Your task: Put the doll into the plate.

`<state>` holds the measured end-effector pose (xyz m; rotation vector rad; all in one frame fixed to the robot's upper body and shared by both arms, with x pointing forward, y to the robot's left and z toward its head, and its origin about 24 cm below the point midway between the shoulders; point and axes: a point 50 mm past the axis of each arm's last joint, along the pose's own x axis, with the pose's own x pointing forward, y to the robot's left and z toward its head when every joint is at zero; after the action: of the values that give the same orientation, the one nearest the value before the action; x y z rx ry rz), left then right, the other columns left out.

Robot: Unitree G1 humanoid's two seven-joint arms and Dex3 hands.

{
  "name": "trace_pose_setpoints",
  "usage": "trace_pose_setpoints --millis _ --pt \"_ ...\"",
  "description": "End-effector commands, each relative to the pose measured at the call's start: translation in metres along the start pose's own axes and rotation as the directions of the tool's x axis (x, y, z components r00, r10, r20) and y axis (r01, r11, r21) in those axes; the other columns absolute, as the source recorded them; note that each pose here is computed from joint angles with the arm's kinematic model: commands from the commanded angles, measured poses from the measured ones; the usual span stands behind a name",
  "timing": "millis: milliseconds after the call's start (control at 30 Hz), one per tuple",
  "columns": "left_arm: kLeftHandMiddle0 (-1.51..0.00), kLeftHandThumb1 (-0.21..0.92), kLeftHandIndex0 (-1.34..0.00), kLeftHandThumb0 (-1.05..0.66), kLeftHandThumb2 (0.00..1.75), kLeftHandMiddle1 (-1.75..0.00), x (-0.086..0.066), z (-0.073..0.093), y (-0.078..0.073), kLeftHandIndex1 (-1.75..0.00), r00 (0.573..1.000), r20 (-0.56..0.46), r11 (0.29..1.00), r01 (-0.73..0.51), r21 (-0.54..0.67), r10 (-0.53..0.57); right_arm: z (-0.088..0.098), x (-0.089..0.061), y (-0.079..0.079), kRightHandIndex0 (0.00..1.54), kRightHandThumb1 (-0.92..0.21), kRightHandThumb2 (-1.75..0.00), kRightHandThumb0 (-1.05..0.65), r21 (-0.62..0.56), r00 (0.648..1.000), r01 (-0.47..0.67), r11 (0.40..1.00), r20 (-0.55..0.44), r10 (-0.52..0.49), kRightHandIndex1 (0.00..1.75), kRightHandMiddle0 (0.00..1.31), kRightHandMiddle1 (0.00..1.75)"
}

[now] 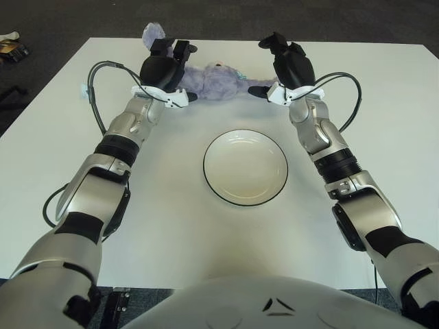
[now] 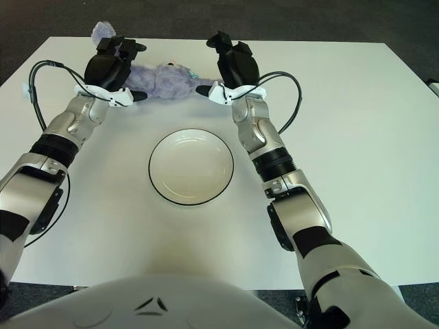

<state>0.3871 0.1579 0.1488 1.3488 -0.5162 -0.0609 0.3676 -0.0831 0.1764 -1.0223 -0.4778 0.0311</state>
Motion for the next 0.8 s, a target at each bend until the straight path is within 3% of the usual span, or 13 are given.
trace_pose_setpoints --millis 0,600,767 --pt "-0.04 0.43 0.0 -0.71 0.81 -0.5 0.006 -0.002 0.005 -0.91 0.999 0.007 0.999 0.039 0.023 -0.039 0.007 0.006 -0.001 0.1 -0.46 -0.74 -0.76 0.027 1.0 0.004 1.0 0.021 -0.004 0.71 0.0 0.93" --pt "-0.02 0.42 0.0 -0.75 0.79 -0.49 0.019 -0.004 0.001 -0.9 0.99 -0.029 0.986 0.142 0.088 -0.14 0.009 0.026 0.011 0.03 -0.46 -0.73 -0.76 0.023 0.994 -0.102 0.995 -0.035 0.103 0.74 0.0 0.82" --pt "-0.03 0.4 0.0 -0.72 0.79 -0.5 0.022 -0.004 -0.001 -0.9 0.984 -0.051 0.979 0.175 0.104 -0.171 0.007 0.029 0.013 0.05 -0.49 -0.71 -0.79 0.022 0.991 -0.128 0.992 -0.042 0.129 0.65 0.0 0.8"
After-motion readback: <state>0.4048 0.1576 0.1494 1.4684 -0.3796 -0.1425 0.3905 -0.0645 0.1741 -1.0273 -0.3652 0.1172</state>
